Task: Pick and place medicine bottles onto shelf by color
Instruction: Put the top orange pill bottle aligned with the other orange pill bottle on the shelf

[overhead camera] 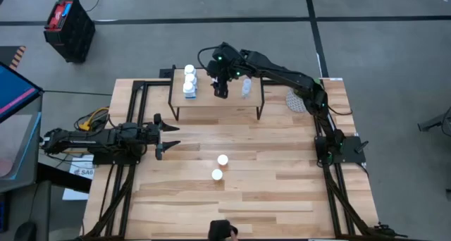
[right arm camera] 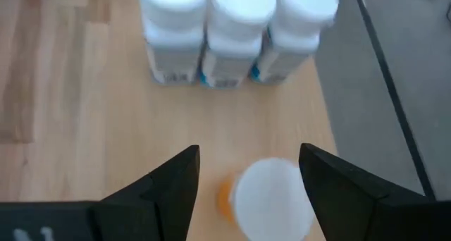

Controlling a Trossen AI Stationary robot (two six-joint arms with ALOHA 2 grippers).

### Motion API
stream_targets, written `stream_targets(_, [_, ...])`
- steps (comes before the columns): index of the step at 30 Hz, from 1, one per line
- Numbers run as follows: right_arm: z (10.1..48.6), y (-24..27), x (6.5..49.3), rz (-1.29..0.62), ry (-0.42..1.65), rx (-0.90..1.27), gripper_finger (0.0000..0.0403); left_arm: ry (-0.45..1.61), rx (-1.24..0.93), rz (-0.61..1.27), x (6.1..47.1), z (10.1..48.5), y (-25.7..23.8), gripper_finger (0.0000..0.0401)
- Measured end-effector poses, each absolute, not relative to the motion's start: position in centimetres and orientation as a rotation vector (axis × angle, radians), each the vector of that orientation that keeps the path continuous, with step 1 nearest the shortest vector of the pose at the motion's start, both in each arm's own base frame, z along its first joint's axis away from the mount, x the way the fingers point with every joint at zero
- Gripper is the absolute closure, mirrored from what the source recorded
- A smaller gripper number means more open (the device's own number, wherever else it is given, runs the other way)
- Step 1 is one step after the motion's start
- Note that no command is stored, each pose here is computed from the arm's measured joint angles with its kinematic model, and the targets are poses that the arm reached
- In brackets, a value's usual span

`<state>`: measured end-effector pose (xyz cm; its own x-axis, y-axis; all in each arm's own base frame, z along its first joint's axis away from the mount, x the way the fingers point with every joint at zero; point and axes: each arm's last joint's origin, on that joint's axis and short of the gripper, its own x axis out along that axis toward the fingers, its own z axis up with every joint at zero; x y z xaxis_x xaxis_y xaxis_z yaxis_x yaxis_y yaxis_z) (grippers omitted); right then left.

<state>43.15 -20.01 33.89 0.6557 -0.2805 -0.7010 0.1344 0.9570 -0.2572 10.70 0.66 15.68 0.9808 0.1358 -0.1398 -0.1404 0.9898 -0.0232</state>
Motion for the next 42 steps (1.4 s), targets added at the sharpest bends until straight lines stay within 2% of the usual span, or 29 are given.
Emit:
stream_targets(9, [38.2, -16.0, 41.5, -0.176, 0.805, -0.229, 0.0137, 0.138, -0.033, 0.139, 10.7, 15.7, 0.7, 0.0147])
stream_targets(17, [40.0, -13.5, 38.1, -0.148, 0.943, -0.123, 0.0137, 0.139, -0.033, 0.139, 10.7, 15.7, 0.7, 0.0147])
stream_targets(35, [39.0, -6.3, 36.7, 0.041, 1.232, -0.108, 0.0137, 0.137, -0.044, 0.142, 10.7, 15.7, 0.7, 0.0147])
stream_targets(42, [40.2, -4.2, 36.0, 0.058, 1.199, -0.110, 0.0137, 0.138, -0.044, 0.143, 10.7, 15.7, 0.7, 0.0147])
